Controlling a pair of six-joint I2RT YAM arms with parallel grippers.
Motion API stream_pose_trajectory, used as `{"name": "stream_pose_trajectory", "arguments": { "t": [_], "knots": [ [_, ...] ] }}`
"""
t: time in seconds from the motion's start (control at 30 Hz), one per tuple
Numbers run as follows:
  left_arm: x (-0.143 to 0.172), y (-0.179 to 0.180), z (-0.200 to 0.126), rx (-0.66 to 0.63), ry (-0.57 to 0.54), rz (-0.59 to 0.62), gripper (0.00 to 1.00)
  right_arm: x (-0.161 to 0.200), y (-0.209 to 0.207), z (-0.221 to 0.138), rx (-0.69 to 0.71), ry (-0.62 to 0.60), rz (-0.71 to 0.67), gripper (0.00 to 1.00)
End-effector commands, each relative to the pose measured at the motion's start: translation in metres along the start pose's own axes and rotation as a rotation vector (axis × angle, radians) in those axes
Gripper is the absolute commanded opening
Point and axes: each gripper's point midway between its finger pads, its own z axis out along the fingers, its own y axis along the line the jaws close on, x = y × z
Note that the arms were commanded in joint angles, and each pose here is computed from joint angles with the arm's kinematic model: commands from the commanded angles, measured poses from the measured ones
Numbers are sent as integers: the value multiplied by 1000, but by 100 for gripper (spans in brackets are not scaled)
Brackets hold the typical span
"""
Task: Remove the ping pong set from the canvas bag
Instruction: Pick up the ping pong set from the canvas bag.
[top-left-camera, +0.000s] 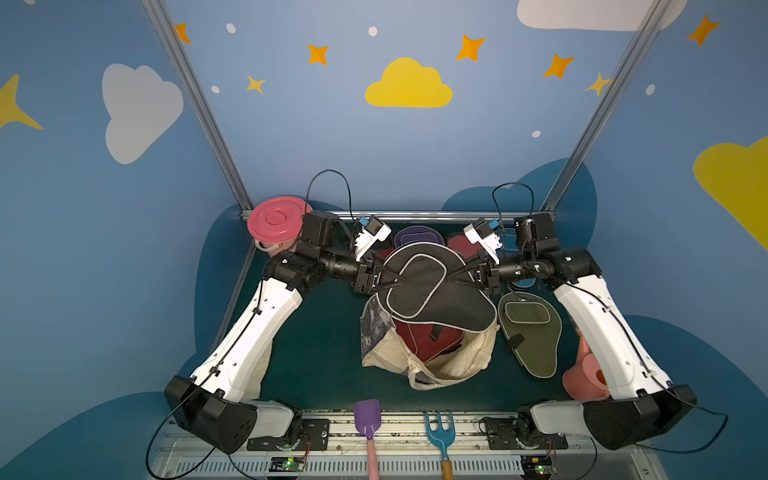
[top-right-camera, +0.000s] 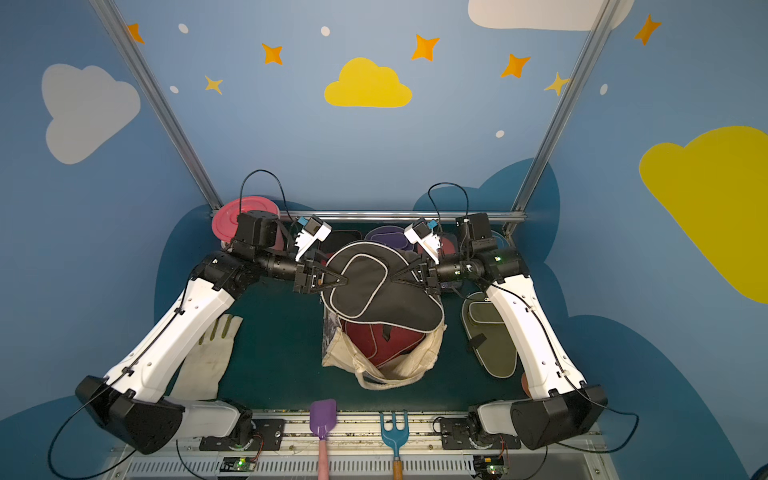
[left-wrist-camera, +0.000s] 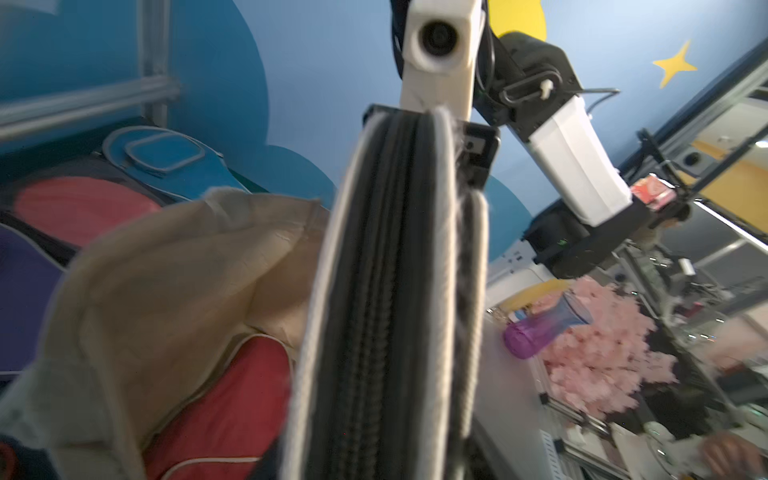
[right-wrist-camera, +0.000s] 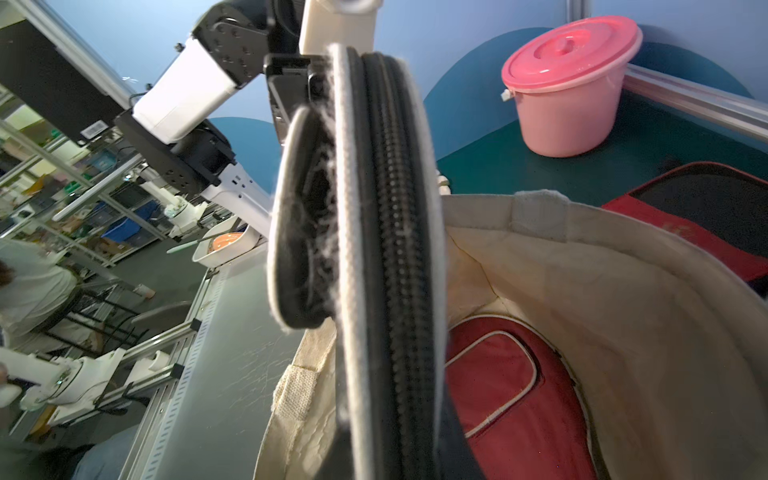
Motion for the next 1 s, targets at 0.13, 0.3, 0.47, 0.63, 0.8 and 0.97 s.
{"name": "stream_pose_trajectory", "arguments": {
  "t": [0.13,0.3,0.47,0.63,0.8,0.97],
  "knots": [
    [-32,14,-74,-481,-302,100,100,-54,10,-29,152,-176,-78,0],
    [-22,-3,-99,-515,-450,51,100,-92,19,-43,164,-306,-74,0],
    [-20,-3,-87,-393,-515,-20,100,-118,18,-47,164,-439,-19,0],
    [-30,6,-61,-288,-542,-43,100,-125,16,-36,149,-509,8,0],
    [-45,5,-37,-180,-560,-20,100,-128,15,-28,125,-581,36,0],
    [-50,12,-22,-138,-563,-31,100,-129,16,-20,77,-623,58,0]
  ]
}}
